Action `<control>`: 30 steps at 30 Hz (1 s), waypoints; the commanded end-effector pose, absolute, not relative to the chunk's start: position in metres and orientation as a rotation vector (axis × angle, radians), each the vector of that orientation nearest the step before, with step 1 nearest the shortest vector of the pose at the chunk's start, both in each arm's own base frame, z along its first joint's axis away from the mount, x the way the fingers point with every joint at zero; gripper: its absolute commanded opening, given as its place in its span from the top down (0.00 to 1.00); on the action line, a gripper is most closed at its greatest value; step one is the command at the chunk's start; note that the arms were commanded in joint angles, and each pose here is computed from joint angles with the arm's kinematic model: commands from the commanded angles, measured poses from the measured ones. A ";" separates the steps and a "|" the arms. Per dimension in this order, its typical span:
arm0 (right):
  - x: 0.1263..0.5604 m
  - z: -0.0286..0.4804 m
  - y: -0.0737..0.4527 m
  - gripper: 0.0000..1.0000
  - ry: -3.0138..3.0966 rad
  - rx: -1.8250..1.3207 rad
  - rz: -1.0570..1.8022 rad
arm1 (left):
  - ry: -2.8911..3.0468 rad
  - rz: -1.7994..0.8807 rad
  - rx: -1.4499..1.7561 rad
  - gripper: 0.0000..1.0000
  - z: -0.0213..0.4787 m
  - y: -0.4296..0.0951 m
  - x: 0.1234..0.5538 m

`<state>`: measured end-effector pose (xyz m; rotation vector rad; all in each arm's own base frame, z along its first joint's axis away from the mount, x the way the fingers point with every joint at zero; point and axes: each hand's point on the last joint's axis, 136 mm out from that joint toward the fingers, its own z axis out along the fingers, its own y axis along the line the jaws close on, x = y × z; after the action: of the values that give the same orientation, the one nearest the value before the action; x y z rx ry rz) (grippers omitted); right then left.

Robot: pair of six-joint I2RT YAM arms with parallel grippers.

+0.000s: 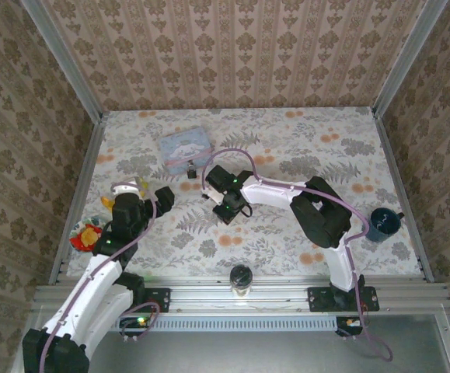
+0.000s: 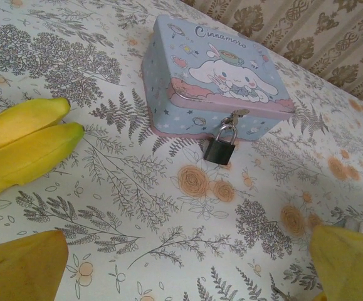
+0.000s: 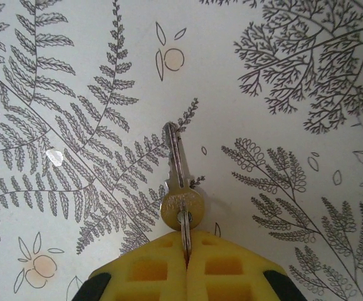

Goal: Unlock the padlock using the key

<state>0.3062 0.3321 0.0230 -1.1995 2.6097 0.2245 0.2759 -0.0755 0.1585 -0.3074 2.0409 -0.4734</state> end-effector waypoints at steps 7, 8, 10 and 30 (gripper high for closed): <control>0.313 0.071 0.325 1.00 2.484 -1.170 0.170 | 2.074 -0.499 -0.362 0.00 0.165 -0.072 0.272; 0.314 0.074 0.323 1.00 2.475 -1.162 0.167 | 2.075 -0.499 -0.374 0.00 0.166 -0.071 0.272; 0.315 0.082 0.322 1.00 2.455 -1.155 0.161 | 2.085 -0.511 -0.377 0.00 0.167 -0.072 0.272; 0.298 0.212 0.328 1.00 2.194 -1.072 0.395 | 1.975 -1.010 -0.128 0.00 0.220 -0.142 0.271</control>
<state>0.3085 0.3206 0.1838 -1.0413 2.2632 0.3063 0.2751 -0.1253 0.1990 -0.2044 2.0501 -0.8693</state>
